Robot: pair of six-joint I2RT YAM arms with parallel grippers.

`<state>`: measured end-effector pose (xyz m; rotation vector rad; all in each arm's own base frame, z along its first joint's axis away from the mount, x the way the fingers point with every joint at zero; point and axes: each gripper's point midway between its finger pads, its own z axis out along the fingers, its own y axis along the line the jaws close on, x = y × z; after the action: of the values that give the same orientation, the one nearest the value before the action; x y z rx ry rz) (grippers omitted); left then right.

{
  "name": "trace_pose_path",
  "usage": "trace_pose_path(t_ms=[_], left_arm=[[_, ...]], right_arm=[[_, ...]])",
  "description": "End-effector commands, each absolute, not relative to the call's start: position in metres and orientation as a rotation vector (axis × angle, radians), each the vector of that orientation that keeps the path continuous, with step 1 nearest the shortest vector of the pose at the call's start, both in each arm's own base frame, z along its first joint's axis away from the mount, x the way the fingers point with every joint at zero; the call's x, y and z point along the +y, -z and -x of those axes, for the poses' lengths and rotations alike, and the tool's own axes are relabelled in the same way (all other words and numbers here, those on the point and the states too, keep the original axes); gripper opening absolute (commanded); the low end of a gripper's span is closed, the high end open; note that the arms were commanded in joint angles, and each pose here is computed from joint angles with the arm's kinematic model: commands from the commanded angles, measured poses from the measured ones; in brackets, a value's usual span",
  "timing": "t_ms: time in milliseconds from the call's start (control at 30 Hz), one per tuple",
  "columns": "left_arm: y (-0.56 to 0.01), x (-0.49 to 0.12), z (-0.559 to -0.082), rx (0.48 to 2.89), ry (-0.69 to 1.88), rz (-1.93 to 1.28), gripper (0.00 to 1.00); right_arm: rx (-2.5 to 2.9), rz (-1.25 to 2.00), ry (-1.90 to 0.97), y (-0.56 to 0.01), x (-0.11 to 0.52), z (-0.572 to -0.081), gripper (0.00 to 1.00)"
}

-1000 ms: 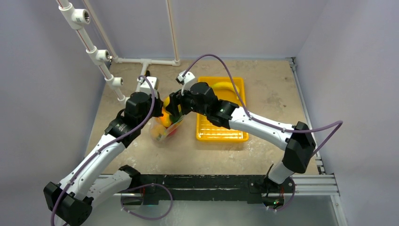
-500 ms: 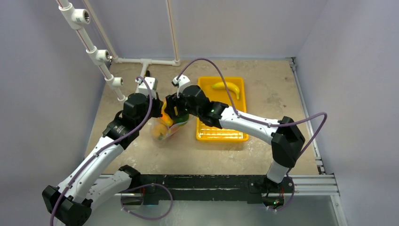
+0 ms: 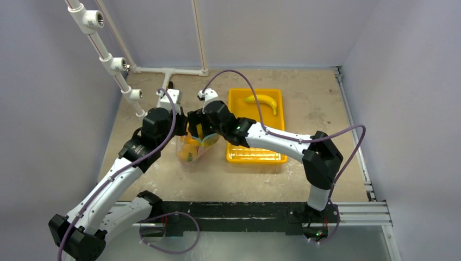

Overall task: Place the food in the zip-top bag and seal the zipper
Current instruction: Place the fake fruit in the zipper food storage bag, then pick up the fake fruit from the bin.

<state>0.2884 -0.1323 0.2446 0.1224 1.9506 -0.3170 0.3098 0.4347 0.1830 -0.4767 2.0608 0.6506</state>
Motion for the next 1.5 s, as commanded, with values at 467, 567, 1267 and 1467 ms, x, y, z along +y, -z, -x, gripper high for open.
trace_pose_path(t_ms=[467,567,1267,1467], left_arm=[[-0.25,-0.136,-0.297,1.924,0.321,-0.122,0.0],[-0.25,-0.135,-0.297,1.925,0.318,-0.122,0.0],[-0.248,-0.134,-0.297,1.931,0.307,-0.115,0.0],[-0.248,-0.133,-0.297,1.931,0.306,-0.115,0.0]], right_arm=[[1.854,0.286,-0.715,-0.301,0.402,-0.31,0.97],[1.855,0.275,-0.705,-0.308,0.393,-0.306,0.93],[1.918,0.126,-0.223,-0.266,0.265,-0.369,0.91],[1.936,0.097,-0.106,-0.251,0.229,-0.393,0.95]])
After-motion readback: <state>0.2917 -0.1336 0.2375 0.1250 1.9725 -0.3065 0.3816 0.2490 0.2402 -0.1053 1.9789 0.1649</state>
